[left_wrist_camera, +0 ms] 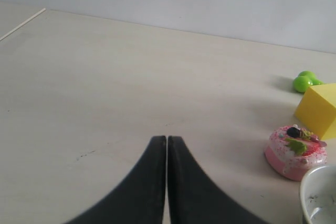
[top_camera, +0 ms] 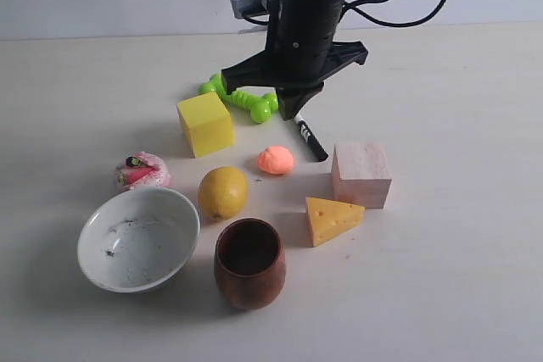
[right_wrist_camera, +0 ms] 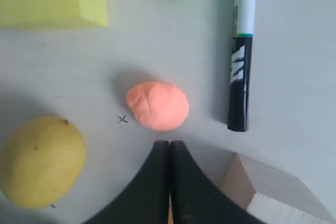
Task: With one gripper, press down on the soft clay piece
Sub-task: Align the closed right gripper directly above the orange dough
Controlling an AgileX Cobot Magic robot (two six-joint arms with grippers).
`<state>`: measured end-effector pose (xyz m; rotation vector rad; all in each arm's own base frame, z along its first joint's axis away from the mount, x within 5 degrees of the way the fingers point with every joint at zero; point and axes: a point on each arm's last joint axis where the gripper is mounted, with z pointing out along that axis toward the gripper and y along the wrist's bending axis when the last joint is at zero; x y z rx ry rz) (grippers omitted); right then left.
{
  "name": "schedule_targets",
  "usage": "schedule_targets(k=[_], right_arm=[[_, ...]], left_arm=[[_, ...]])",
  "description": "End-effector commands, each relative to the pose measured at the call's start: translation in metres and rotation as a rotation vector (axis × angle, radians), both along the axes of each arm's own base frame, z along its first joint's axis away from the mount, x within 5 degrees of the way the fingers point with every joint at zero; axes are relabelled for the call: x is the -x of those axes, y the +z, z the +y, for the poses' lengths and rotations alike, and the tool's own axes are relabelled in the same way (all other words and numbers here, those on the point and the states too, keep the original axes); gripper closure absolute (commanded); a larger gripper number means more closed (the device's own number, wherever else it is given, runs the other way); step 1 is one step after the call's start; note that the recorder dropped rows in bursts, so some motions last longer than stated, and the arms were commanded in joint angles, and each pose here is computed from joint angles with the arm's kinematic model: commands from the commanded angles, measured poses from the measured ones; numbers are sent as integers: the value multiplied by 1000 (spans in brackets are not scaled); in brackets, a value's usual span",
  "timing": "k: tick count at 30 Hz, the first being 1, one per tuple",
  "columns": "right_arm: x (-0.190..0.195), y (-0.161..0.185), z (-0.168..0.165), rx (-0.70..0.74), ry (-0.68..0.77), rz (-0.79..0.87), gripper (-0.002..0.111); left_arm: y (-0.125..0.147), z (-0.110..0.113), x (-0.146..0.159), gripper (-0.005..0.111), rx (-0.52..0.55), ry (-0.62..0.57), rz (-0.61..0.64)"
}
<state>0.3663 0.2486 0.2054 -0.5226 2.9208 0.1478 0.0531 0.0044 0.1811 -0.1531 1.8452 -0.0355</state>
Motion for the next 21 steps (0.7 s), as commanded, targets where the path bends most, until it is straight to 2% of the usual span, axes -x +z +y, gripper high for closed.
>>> schedule_targets(k=[1,16,21], right_arm=[[-5,5,4,-43,-40,-54,108],[-6,5,5,-66,-84,-61,108],[-8,-9,6,-48,-95,-29,108]], left_arm=[[0,0,0,103,0,-1,-7],[0,0,0,103,0,-1,-7],[0,0,0,103,0,-1,-7]])
